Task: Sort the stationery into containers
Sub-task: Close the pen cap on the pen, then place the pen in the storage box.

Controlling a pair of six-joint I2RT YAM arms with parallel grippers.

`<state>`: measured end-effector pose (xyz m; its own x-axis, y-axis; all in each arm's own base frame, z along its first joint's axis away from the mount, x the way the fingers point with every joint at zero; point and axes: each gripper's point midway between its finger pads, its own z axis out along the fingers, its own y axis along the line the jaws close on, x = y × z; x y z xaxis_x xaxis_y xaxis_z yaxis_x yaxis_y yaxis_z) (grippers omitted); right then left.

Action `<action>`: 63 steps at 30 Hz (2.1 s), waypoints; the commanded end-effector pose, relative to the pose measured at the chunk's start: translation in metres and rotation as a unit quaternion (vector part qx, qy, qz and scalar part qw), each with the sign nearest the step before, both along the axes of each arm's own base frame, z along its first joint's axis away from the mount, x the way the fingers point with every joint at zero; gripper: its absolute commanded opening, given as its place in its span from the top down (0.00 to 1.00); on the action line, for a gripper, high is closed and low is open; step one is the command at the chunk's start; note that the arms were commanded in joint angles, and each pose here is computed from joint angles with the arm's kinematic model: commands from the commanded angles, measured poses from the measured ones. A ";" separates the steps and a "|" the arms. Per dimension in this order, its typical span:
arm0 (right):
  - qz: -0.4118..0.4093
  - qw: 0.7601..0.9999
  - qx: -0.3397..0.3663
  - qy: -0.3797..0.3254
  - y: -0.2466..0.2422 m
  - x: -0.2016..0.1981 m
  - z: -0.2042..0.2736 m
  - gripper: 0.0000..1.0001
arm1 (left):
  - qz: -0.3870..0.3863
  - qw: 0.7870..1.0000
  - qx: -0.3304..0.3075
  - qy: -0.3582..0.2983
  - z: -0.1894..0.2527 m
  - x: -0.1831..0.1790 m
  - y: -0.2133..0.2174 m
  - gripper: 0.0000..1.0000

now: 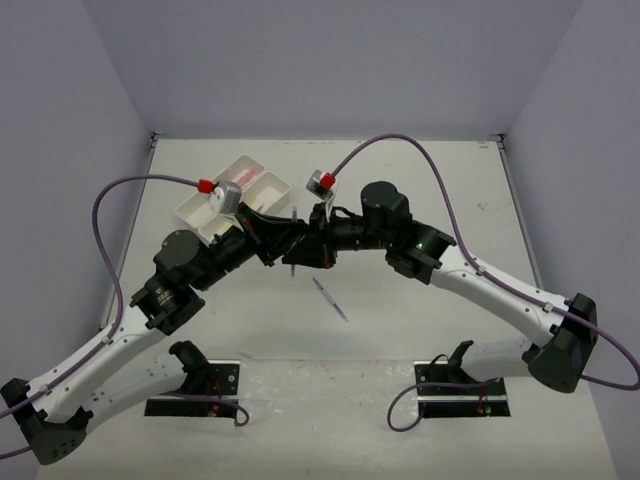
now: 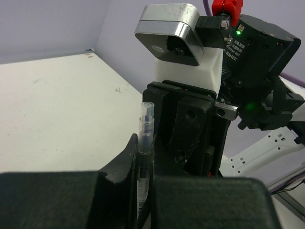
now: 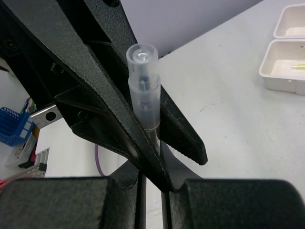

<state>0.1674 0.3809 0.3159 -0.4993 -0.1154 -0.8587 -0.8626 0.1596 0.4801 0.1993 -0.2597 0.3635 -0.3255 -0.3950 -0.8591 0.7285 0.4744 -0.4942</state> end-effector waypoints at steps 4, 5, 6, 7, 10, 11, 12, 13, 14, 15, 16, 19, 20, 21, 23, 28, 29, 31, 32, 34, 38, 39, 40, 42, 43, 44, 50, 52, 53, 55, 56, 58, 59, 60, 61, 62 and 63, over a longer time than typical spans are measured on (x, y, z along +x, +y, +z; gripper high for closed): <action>-0.051 0.996 0.034 -0.063 -0.001 0.020 0.025 0.90 | 0.045 0.997 0.063 0.019 -0.019 0.009 0.011 1.00; -0.071 0.995 0.028 -0.064 -0.005 0.027 0.021 0.65 | 0.089 0.992 0.087 0.021 -0.021 0.023 0.021 1.00; -0.090 0.994 0.023 -0.064 -0.010 0.032 0.016 0.43 | 0.128 0.985 0.111 0.020 -0.023 0.035 0.030 1.00; -0.111 0.992 0.016 -0.062 -0.018 0.038 0.010 0.28 | 0.162 0.977 0.137 0.012 -0.023 0.047 0.038 1.00; -0.219 0.974 -0.024 -0.046 -0.064 0.062 -0.025 0.01 | 0.287 0.925 0.247 -0.010 -0.028 0.095 0.066 1.00; -0.279 0.958 -0.048 -0.049 -0.085 0.076 -0.039 0.01 | 0.323 0.898 0.299 -0.025 -0.031 0.112 0.078 1.00; -0.332 0.939 -0.075 -0.055 -0.107 0.085 -0.050 0.01 | 0.371 0.862 0.346 -0.023 -0.035 0.134 0.096 1.00; -0.385 0.915 -0.098 -0.063 -0.133 0.093 -0.058 0.01 | 0.405 0.826 0.391 -0.021 -0.040 0.156 0.113 1.00; -0.436 0.889 -0.117 -0.073 -0.161 0.100 -0.064 0.01 | 0.423 0.796 0.432 -0.017 -0.047 0.180 0.130 1.00; -0.466 0.873 -0.122 -0.081 -0.183 0.102 -0.066 0.01 | 0.410 0.790 0.456 -0.006 -0.066 0.203 0.140 1.00; -0.481 0.864 -0.122 -0.084 -0.195 0.103 -0.068 0.01 | 0.400 0.797 0.452 -0.014 -0.069 0.221 0.140 1.00; -0.515 0.843 -0.123 -0.091 -0.224 0.105 -0.072 0.01 | 0.354 0.819 0.448 -0.065 -0.079 0.255 0.130 1.00; -0.526 0.836 -0.124 -0.093 -0.231 0.106 -0.073 0.01 | 0.344 0.821 0.447 -0.094 -0.081 0.265 0.126 1.00; -0.532 0.833 -0.122 -0.093 -0.235 0.105 -0.074 0.01 | 0.342 0.816 0.453 -0.109 -0.088 0.273 0.126 1.00; -0.531 0.834 -0.118 -0.094 -0.235 0.104 -0.074 0.01 | 0.322 0.809 0.477 -0.116 -0.109 0.281 0.125 1.00; -0.523 0.840 -0.106 -0.099 -0.235 0.099 -0.069 0.01 | 0.283 0.797 0.526 -0.087 -0.178 0.294 0.131 1.00; -0.518 0.843 -0.103 -0.099 -0.234 0.097 -0.070 0.01 | 0.275 0.796 0.533 -0.076 -0.194 0.291 0.132 0.99; -0.513 0.847 -0.102 -0.097 -0.231 0.097 -0.071 0.01 | 0.275 0.798 0.532 -0.068 -0.205 0.289 0.134 0.90; -0.507 0.850 -0.104 -0.096 -0.228 0.097 -0.073 0.01 | 0.277 0.799 0.530 -0.065 -0.209 0.288 0.135 0.88; -0.493 0.858 -0.109 -0.091 -0.221 0.097 -0.076 0.01 | 0.282 0.798 0.529 -0.055 -0.222 0.282 0.141 0.80; -0.482 0.864 -0.115 -0.088 -0.216 0.098 -0.080 0.01 | 0.286 0.801 0.524 -0.049 -0.224 0.283 0.148 0.85; -0.481 0.865 -0.113 -0.088 -0.216 0.097 -0.079 0.01 | 0.289 0.802 0.521 -0.048 -0.223 0.283 0.149 0.85; -0.480 0.866 -0.112 -0.089 -0.216 0.097 -0.078 0.01 | 0.289 0.804 0.518 -0.046 -0.224 0.284 0.149 0.83; -0.478 0.867 -0.111 -0.090 -0.216 0.095 -0.078 0.01 | 0.287 0.806 0.515 -0.040 -0.226 0.284 0.151 0.74; -0.478 0.867 -0.110 -0.091 -0.216 0.095 -0.078 0.01 | 0.287 0.805 0.517 -0.037 -0.229 0.283 0.151 0.72; -0.477 0.867 -0.109 -0.092 -0.216 0.095 -0.077 0.01 | 0.288 0.804 0.519 -0.034 -0.231 0.282 0.152 0.69; -0.475 0.868 -0.110 -0.092 -0.215 0.095 -0.078 0.01 | 0.296 0.801 0.520 -0.024 -0.234 0.279 0.157 0.52; -0.473 0.869 -0.111 -0.091 -0.214 0.095 -0.079 0.01 | 0.315 0.809 0.496 -0.027 -0.213 0.279 0.156 0.50; -0.470 0.871 -0.112 -0.091 -0.213 0.095 -0.080 0.01 | 0.326 0.815 0.479 -0.031 -0.197 0.280 0.155 0.48; -0.453 0.879 -0.117 -0.090 -0.206 0.095 -0.083 0.01 | 0.346 0.828 0.441 -0.023 -0.169 0.278 0.152 0.43; -0.443 0.884 -0.121 -0.087 -0.202 0.094 -0.086 0.01 | 0.366 0.838 0.405 -0.007 -0.148 0.276 0.151 0.35; -0.433 0.889 -0.123 -0.085 -0.198 0.094 -0.086 0.01 | 0.399 0.849 0.346 0.030 -0.112 0.265 0.155 0.12; -0.434 0.888 -0.126 -0.084 -0.198 0.094 -0.087 0.01 | 0.421 0.852 0.300 0.087 -0.103 0.253 0.159 0.04; -0.438 0.886 -0.128 -0.085 -0.200 0.095 -0.087 0.01 | 0.441 0.848 0.261 0.137 -0.096 0.239 0.164 0.00; -0.444 0.883 -0.129 -0.086 -0.202 0.096 -0.087 0.01 | 0.457 0.838 0.239 0.180 -0.092 0.222 0.171 0.00; -0.448 0.881 -0.128 -0.086 -0.204 0.096 -0.087 0.01 | 0.465 0.824 0.243 0.213 -0.094 0.203 0.180 0.00; -0.451 0.879 -0.127 -0.087 -0.205 0.096 -0.086 0.01 | 0.476 0.814 0.218 0.252 -0.100 0.188 0.183 0.00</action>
<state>0.2588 0.1777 0.2109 -0.4020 0.0398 -0.9148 -0.3859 0.8986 0.2087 0.4518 -0.1024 0.2344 -0.3564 0.0385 -0.9335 0.0002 0.9992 0.0411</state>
